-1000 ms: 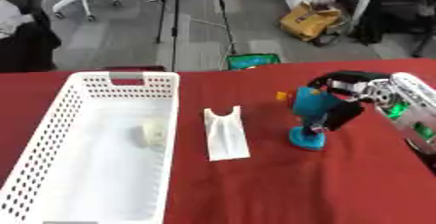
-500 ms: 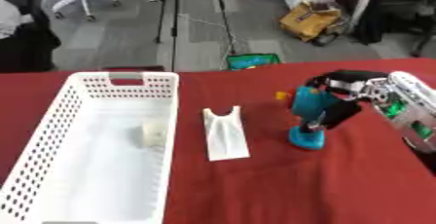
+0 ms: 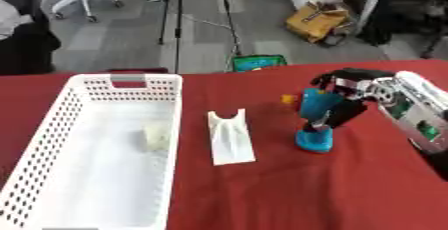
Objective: Pick up objects on the table and place them in the box.
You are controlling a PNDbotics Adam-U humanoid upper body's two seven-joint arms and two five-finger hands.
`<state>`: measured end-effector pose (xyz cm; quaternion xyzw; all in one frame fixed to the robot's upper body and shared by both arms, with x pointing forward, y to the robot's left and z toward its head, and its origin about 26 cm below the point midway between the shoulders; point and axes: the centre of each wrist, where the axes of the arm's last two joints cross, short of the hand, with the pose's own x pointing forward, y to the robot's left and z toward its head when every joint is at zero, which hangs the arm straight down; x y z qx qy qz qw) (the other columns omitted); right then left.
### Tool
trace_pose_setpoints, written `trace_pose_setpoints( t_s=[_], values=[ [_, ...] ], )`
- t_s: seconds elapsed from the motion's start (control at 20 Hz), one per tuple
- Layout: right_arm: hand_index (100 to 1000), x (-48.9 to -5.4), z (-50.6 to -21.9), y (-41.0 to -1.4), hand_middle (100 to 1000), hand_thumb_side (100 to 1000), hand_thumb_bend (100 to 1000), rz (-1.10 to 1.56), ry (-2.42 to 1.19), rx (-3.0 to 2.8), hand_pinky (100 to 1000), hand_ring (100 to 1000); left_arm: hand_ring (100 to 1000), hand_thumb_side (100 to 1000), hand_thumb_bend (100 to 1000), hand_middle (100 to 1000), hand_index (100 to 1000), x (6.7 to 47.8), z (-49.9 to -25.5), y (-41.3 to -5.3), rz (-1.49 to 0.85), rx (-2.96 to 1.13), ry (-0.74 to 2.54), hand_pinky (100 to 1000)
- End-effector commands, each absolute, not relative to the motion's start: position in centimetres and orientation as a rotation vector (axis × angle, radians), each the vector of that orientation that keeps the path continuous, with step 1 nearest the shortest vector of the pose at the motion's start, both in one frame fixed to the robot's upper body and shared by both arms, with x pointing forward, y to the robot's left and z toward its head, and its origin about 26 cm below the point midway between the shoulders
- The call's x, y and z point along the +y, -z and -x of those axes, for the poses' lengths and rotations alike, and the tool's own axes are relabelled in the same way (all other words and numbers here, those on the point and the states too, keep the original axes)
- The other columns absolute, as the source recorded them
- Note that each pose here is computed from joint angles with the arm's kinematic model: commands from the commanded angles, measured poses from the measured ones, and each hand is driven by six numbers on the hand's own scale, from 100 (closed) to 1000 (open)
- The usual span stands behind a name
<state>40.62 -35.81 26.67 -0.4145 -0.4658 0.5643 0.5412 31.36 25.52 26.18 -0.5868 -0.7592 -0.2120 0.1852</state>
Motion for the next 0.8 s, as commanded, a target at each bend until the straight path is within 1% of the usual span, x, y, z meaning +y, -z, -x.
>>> trace_pose_setpoints(
  t_s=[0.05, 0.1, 0.15, 0.2, 0.25, 0.4, 0.45, 0.5, 0.55, 0.6, 0.65, 0.7, 0.75, 0.8],
  values=[
    [967, -36.11, -40.57, -27.92, 850, 444, 644, 1.016, -1.326, -1.121, 754, 767, 499, 875, 100, 583, 683, 25.37, -31.18, -26.86, 1.663, -2.147, 0.637, 659],
    [961, -36.12, -40.60, -27.87, 845, 439, 637, 1.016, -1.326, -1.119, 733, 763, 499, 874, 100, 583, 683, 25.37, -31.18, -26.86, 1.664, -2.147, 0.637, 659],
    [949, -36.16, -40.65, -27.77, 828, 437, 623, 1.017, -1.326, -1.114, 690, 743, 499, 873, 100, 583, 683, 25.37, -31.18, -26.86, 1.664, -2.148, 0.638, 660],
    [949, -36.18, -40.70, -27.70, 828, 437, 623, 1.019, -1.326, -1.111, 690, 743, 499, 873, 100, 583, 683, 25.37, -31.18, -26.86, 1.665, -2.148, 0.638, 660],
    [934, -36.21, -40.76, -27.62, 817, 433, 611, 1.021, -1.326, -1.107, 642, 721, 499, 872, 100, 583, 683, 25.36, -31.18, -26.86, 1.665, -2.147, 0.639, 661],
    [922, -36.30, -40.90, -27.45, 810, 432, 599, 1.029, -1.326, -1.097, 629, 684, 500, 872, 100, 583, 683, 25.36, -31.18, -26.85, 1.665, -2.147, 0.640, 662],
    [911, -36.34, -40.94, -27.39, 801, 417, 581, 1.031, -1.327, -1.094, 580, 642, 500, 870, 100, 583, 683, 25.36, -31.18, -26.86, 1.665, -2.147, 0.641, 662],
    [910, -36.37, -40.97, -27.34, 801, 415, 579, 1.033, -1.328, -1.090, 575, 638, 500, 870, 100, 583, 683, 25.36, -31.18, -26.87, 1.666, -2.147, 0.642, 662],
    [906, -36.39, -41.00, -27.31, 796, 411, 572, 1.034, -1.329, -1.088, 541, 617, 500, 870, 100, 583, 683, 25.36, -31.18, -26.86, 1.666, -2.146, 0.644, 662],
    [905, -36.41, -41.03, -27.28, 795, 411, 571, 1.036, -1.329, -1.088, 537, 614, 500, 870, 100, 583, 683, 25.35, -31.18, -26.86, 1.666, -2.146, 0.645, 662],
    [895, -36.41, -41.05, -27.25, 784, 410, 560, 1.037, -1.330, -1.088, 495, 594, 500, 869, 100, 584, 683, 25.35, -31.18, -26.86, 1.667, -2.146, 0.646, 661],
    [895, -36.40, -41.08, -27.22, 784, 410, 560, 1.037, -1.330, -1.088, 495, 594, 500, 869, 100, 584, 683, 25.35, -31.18, -26.86, 1.667, -2.145, 0.647, 661],
    [885, -36.40, -41.10, -27.21, 776, 409, 551, 1.039, -1.330, -1.089, 453, 585, 500, 869, 100, 584, 683, 25.35, -31.18, -26.86, 1.667, -2.145, 0.649, 661],
    [885, -36.40, -41.12, -27.20, 776, 409, 551, 1.041, -1.330, -1.090, 453, 585, 500, 869, 100, 584, 683, 25.35, -31.18, -26.85, 1.667, -2.144, 0.650, 661]
  ],
)
